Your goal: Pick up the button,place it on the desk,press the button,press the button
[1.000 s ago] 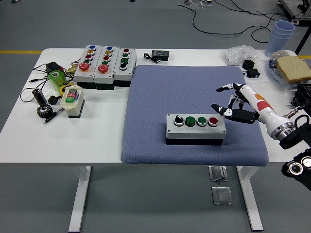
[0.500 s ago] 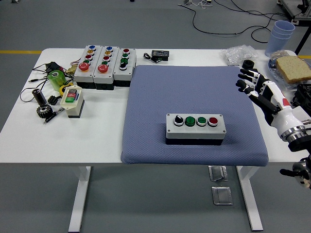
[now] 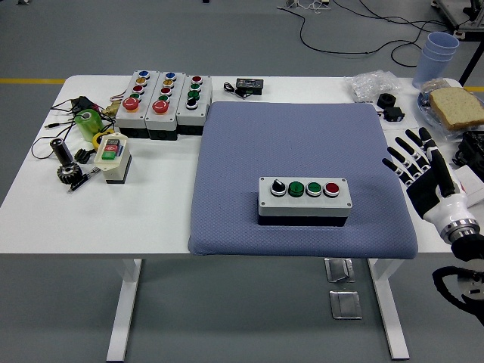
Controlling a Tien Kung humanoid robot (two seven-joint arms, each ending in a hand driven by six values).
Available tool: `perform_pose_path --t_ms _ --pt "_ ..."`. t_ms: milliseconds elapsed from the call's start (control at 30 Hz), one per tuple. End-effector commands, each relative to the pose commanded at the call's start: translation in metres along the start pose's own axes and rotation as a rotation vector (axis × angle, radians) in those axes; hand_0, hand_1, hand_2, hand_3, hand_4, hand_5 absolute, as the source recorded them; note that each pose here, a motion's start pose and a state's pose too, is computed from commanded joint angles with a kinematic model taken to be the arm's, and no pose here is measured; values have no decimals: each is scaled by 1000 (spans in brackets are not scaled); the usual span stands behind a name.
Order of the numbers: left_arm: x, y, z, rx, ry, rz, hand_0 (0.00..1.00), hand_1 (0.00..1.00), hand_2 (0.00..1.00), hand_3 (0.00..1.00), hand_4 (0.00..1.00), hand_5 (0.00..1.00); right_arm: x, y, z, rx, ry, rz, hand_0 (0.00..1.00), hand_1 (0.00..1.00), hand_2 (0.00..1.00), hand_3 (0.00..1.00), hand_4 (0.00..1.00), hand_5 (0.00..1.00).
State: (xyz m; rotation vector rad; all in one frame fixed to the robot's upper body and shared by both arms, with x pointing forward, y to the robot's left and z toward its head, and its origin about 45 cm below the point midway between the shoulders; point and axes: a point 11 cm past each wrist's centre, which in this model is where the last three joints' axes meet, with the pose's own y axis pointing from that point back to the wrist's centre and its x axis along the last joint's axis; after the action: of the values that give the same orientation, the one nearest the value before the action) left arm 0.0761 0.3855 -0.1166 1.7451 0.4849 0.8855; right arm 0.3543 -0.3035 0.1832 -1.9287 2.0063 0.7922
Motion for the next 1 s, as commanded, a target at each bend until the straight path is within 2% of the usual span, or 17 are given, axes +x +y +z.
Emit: perform_pose_path --t_ms 400,967,1000 --pt "-3 0 -2 3 -5 -3 656 641 661 559 326 838 9 4 6 8 -34 26 700 674 722 689 759 354" --pt "-6 0 -6 9 -13 -9 656 640 660 560 327 837 11 5 10 -4 -72 25 689 657 703 670 755 363" --pt "-6 0 -6 9 -13 -9 653 639 660 559 328 842 11 5 10 -4 -75 27 684 648 700 663 744 311"
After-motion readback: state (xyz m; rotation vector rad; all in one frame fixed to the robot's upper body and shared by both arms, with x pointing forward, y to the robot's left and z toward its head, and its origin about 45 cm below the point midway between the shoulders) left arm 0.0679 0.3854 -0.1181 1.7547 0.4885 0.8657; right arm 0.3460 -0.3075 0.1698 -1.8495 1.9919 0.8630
